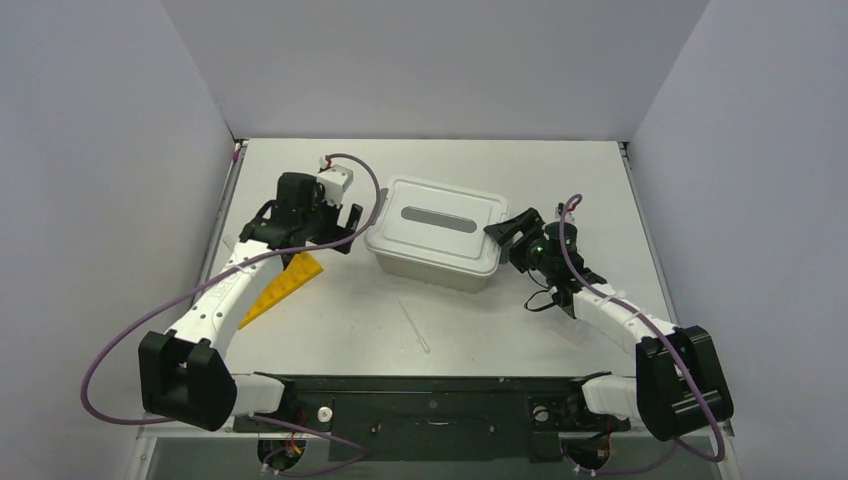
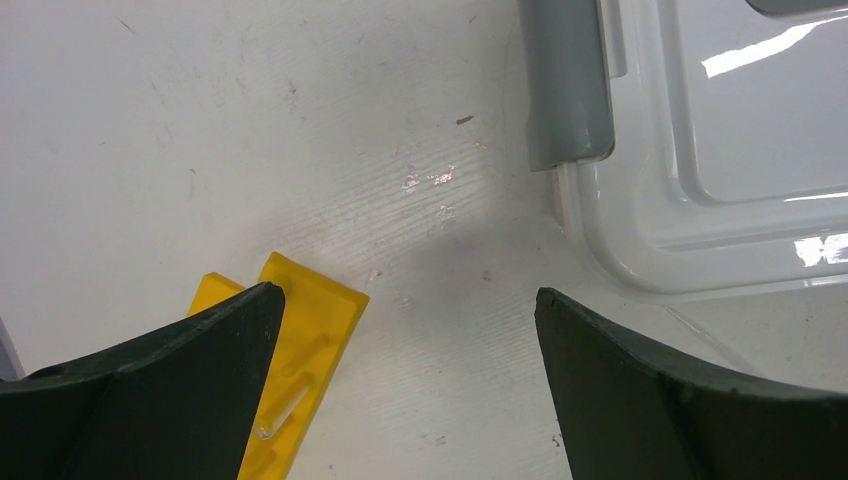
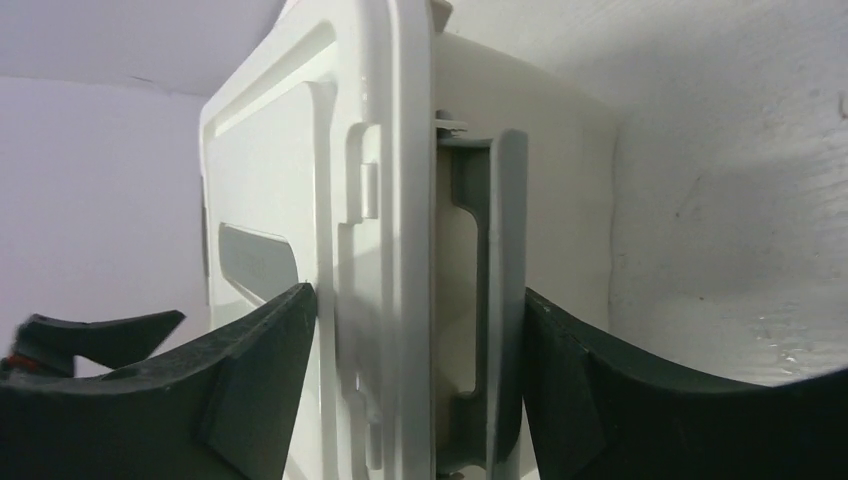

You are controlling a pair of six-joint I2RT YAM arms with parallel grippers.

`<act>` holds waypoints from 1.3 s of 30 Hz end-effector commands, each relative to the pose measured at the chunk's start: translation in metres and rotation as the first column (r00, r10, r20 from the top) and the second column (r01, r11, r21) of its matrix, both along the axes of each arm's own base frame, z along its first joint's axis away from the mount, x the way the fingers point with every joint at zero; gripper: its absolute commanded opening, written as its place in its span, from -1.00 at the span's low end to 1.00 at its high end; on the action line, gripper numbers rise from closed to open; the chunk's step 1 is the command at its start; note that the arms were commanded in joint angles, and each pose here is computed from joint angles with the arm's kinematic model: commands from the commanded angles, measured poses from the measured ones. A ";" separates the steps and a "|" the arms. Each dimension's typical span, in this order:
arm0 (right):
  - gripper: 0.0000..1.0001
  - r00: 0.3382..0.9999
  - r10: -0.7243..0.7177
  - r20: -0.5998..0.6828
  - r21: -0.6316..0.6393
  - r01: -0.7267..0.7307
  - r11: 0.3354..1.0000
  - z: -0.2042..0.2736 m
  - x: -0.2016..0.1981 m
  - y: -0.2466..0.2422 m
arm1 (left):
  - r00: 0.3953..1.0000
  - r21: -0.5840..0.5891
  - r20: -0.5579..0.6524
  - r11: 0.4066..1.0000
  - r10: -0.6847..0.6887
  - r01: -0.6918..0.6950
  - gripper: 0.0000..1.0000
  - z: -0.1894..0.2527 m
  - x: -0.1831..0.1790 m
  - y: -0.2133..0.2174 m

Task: Organize the chemistry lab equipment
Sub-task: Move the storage box to the center of the board.

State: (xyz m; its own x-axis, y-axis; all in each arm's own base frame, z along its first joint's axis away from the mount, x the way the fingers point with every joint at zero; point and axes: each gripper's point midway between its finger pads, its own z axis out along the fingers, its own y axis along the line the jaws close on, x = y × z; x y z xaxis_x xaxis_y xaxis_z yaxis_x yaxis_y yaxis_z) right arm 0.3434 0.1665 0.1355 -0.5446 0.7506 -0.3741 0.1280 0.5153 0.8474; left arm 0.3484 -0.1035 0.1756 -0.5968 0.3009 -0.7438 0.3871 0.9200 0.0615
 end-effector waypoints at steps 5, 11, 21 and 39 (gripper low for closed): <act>0.15 1.000 -0.008 -0.001 -0.307 0.007 0.952 0.019 0.001 -0.015 | 0.998 0.026 0.057 1.000 -0.007 0.006 0.93 0.023 -0.002 0.005; 0.06 1.000 0.009 -0.027 -0.357 -0.018 0.934 0.014 -0.002 -0.007 | 0.999 0.026 0.043 1.000 -0.016 0.015 0.93 0.023 -0.008 0.005; 0.04 1.000 0.006 -0.022 -0.422 -0.015 0.906 0.019 -0.002 -0.002 | 0.999 0.067 0.025 0.998 -0.022 0.021 0.93 0.016 -0.013 0.012; -0.49 0.997 -0.029 -0.074 -0.522 -0.014 0.853 0.006 -0.001 -0.019 | 0.999 0.073 -0.015 0.997 -0.034 0.034 0.93 0.007 -0.022 0.012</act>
